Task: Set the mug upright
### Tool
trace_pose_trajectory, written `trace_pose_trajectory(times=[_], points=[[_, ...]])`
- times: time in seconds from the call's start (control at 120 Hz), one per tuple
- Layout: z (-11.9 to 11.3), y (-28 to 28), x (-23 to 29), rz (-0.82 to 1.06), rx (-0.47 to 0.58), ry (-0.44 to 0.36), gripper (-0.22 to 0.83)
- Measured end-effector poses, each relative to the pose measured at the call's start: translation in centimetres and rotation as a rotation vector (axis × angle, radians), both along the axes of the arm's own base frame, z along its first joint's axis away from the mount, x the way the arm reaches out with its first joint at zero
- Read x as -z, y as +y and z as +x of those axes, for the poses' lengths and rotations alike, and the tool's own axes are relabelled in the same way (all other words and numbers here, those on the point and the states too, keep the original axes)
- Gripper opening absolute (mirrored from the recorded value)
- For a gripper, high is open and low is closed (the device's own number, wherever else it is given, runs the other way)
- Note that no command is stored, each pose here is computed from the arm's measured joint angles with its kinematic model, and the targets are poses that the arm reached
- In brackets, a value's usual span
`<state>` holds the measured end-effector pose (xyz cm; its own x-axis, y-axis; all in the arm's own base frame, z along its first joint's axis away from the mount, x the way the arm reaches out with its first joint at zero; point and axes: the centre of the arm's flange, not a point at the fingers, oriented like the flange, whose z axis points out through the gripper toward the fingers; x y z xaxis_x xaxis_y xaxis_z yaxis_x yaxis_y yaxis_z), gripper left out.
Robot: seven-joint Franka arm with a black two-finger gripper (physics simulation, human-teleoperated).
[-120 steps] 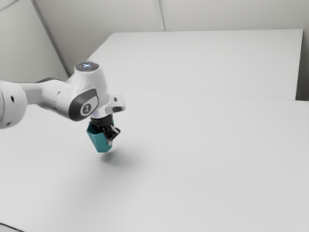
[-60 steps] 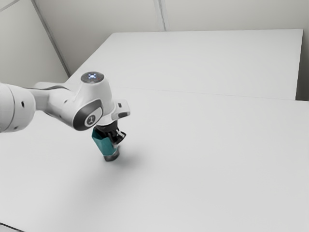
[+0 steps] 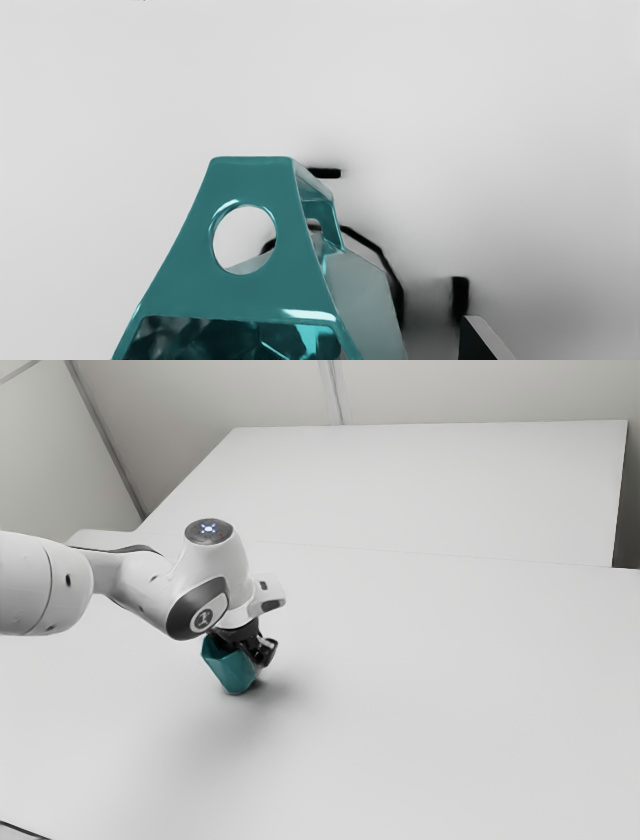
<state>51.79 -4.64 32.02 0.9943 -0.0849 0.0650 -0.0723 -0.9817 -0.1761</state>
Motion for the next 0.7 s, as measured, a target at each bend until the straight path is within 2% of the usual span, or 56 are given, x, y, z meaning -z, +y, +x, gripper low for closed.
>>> trace_pose_trajectory(times=[0.125,0.267,0.392,0.508,0.7], points=[[0.3,-0.3,-1.6,-0.014,-0.008,-0.032,0.34],[1.7,-0.6,-5.5,-0.027,-0.018,-0.092,0.47],[4.1,-0.7,-11.4,-0.043,-0.055,-0.127,0.53],[5.7,-0.9,-18.2,-0.096,-0.121,-0.116,0.56],[5.8,-1.0,-27.1,-0.117,-0.145,-0.065,0.58]])
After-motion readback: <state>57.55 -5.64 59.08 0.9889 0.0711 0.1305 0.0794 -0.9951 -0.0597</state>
